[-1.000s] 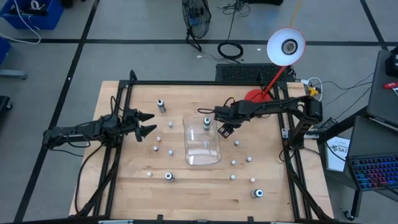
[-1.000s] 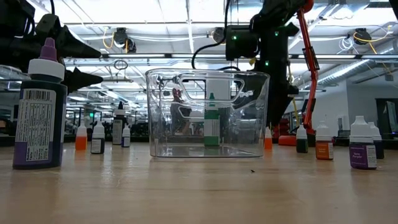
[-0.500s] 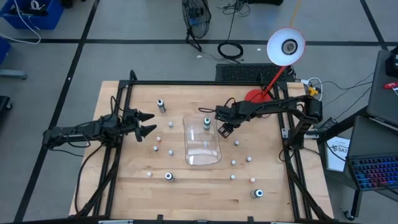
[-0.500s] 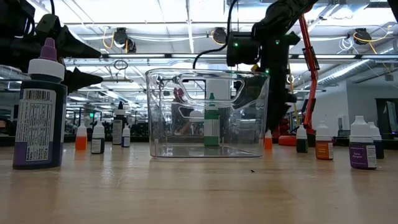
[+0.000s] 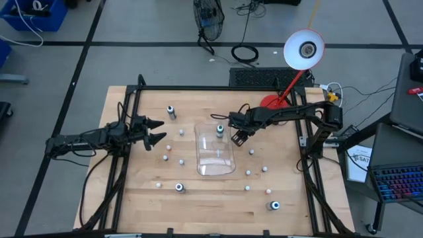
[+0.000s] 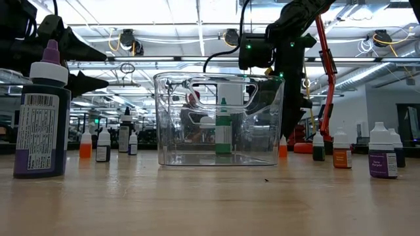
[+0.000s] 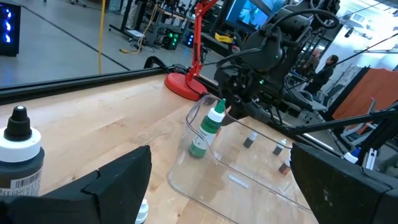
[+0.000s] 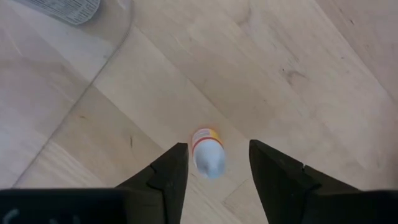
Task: Pick & Place food coloring
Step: Put the small yellow food coloring bottle into the transparent bin
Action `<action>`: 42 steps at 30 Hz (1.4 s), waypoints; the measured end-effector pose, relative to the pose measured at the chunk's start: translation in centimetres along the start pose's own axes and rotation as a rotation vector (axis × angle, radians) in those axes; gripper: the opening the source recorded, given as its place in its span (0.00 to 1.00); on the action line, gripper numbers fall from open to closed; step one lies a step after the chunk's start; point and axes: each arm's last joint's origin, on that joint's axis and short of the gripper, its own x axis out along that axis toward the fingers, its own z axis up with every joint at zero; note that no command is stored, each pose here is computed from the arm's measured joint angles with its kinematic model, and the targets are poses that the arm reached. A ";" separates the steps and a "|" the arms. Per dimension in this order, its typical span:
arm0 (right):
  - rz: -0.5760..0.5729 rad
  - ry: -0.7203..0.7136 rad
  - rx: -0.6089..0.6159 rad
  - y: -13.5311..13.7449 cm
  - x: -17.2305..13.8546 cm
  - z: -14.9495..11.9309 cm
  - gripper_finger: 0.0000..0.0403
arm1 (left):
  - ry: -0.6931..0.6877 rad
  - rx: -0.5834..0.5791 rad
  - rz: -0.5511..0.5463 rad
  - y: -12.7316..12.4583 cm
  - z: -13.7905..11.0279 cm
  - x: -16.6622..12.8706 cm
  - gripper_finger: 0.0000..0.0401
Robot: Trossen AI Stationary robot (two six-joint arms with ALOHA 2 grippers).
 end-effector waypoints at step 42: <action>0.093 -0.306 -0.187 2.3 -11.9 1.1 0.07 | 0.000 0.000 0.000 0.0 0.0 0.0 0.94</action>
